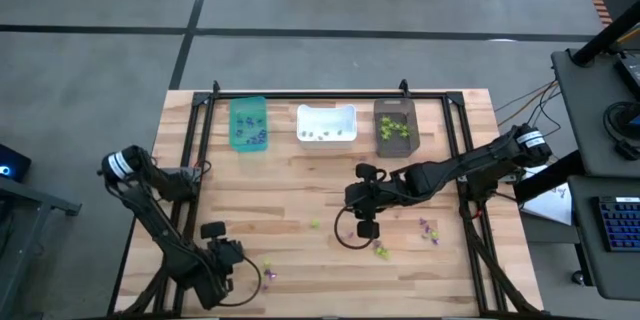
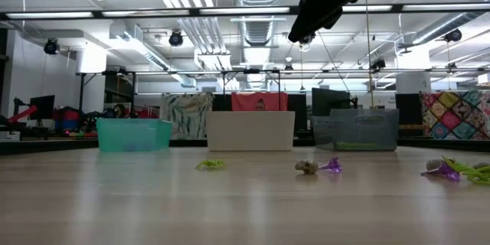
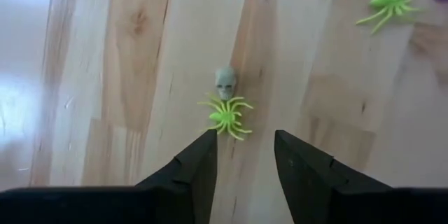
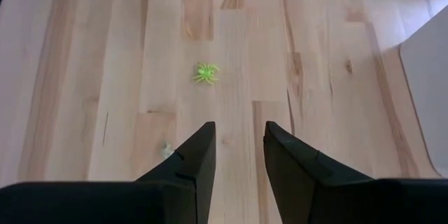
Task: Sort Halloween decoration
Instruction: Put the green spider toy into the black bin
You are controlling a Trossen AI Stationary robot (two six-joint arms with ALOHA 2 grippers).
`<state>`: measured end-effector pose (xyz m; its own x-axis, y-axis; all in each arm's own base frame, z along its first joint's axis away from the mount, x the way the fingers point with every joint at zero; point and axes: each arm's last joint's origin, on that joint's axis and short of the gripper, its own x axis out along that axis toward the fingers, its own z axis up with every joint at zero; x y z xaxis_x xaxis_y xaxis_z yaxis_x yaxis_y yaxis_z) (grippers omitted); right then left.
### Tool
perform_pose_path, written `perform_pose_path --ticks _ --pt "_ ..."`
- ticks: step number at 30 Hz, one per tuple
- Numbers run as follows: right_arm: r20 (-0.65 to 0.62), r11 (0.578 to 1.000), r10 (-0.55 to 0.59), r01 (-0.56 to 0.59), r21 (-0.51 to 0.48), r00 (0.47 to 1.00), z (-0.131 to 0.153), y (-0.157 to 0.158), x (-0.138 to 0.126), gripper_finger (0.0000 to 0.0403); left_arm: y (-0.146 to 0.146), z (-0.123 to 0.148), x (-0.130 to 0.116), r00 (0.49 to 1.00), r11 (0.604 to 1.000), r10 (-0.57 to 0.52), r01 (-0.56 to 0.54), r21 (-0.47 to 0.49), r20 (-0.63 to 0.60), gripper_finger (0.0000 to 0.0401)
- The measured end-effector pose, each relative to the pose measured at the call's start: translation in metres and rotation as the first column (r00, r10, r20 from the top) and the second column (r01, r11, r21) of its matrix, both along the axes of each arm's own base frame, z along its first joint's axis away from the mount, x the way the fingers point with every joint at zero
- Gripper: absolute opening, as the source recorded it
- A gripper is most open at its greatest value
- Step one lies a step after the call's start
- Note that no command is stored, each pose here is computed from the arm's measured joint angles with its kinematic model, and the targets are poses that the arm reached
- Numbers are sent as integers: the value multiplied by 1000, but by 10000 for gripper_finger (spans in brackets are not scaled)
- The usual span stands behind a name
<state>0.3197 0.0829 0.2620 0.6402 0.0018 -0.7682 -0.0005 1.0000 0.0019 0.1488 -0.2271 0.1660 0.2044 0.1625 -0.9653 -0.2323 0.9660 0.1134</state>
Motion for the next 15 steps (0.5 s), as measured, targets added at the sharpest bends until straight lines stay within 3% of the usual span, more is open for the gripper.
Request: perform_pose_path --ticks 15 --pt "18 1000 -11 11 -9 1000 1 0 2 107 -6 -29 4 999 996 22 -19 87 -27 125"
